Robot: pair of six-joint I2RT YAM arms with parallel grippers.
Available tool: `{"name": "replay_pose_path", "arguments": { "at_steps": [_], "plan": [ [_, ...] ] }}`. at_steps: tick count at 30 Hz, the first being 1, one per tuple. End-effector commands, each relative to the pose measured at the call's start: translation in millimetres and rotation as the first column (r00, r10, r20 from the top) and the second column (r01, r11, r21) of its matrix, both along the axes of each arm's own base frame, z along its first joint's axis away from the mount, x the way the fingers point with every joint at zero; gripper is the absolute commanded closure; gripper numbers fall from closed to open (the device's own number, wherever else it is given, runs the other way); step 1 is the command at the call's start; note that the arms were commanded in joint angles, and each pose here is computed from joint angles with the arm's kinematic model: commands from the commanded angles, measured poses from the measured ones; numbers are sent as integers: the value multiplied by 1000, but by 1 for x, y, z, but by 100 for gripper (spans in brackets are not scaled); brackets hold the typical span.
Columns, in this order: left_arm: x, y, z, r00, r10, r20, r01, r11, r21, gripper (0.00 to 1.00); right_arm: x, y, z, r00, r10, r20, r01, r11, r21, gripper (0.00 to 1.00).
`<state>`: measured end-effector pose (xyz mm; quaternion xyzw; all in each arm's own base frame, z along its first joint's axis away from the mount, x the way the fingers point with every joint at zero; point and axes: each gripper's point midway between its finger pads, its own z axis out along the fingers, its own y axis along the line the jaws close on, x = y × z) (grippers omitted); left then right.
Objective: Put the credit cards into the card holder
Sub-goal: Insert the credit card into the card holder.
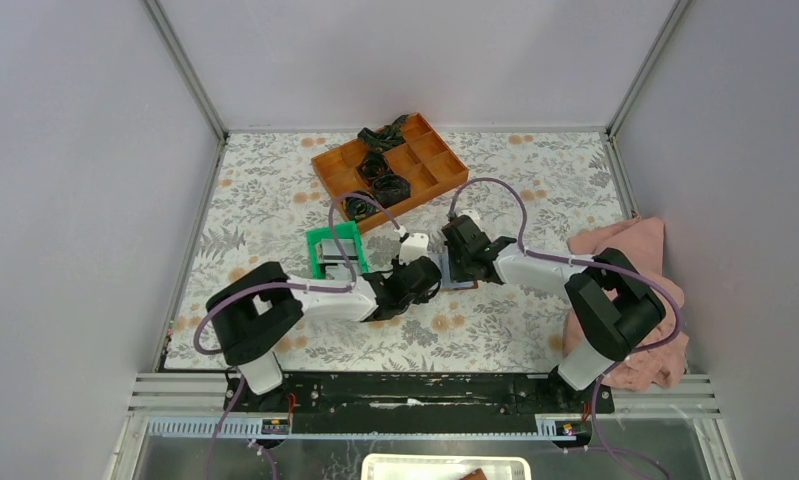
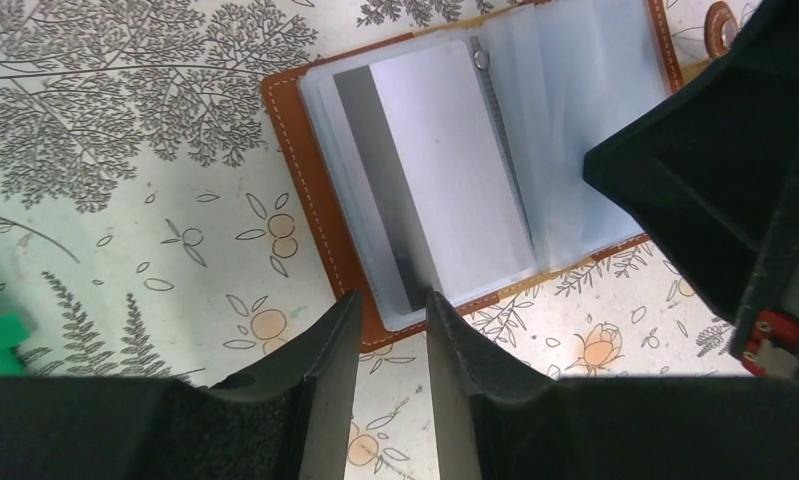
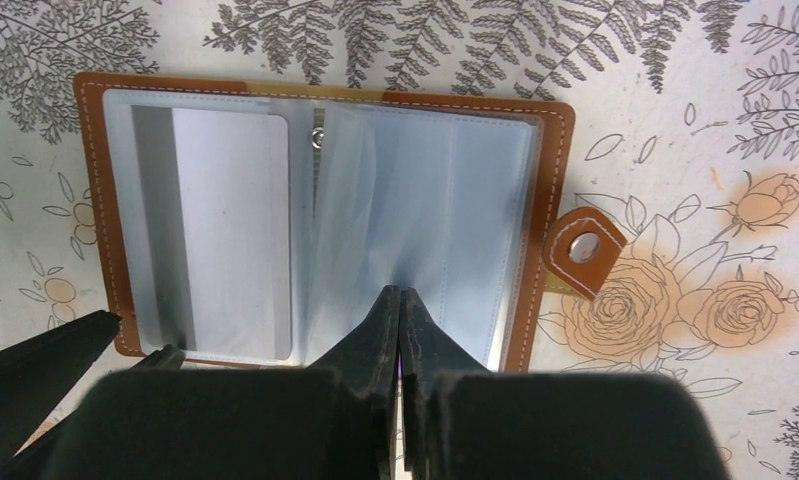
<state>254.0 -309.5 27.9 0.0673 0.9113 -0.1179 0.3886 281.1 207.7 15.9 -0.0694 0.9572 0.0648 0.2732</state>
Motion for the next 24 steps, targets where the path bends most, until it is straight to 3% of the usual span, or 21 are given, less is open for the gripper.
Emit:
{"name": "replay_pose_path", "arguments": {
  "at_steps": [1,8,20,24],
  "plan": [
    [8,-19,1,1000,-22,21,23,1000,-15,63,1,-20,3,999,-33,8,33,999,-43,98],
    [2,-7,-25,1000,2,-30,-1,999,54,63,2,-39,-1,998,-64,3,64,997,-53,98],
    [-2,8,-33,999,37,-40,-33,995,98,63,3,-55,-1,995,-100,2,100,993,-68,97],
    [-2,12,-32,998,50,-35,-47,994,104,63,5,-52,6,995,-98,12,99,994,-48,91]
  ]
}}
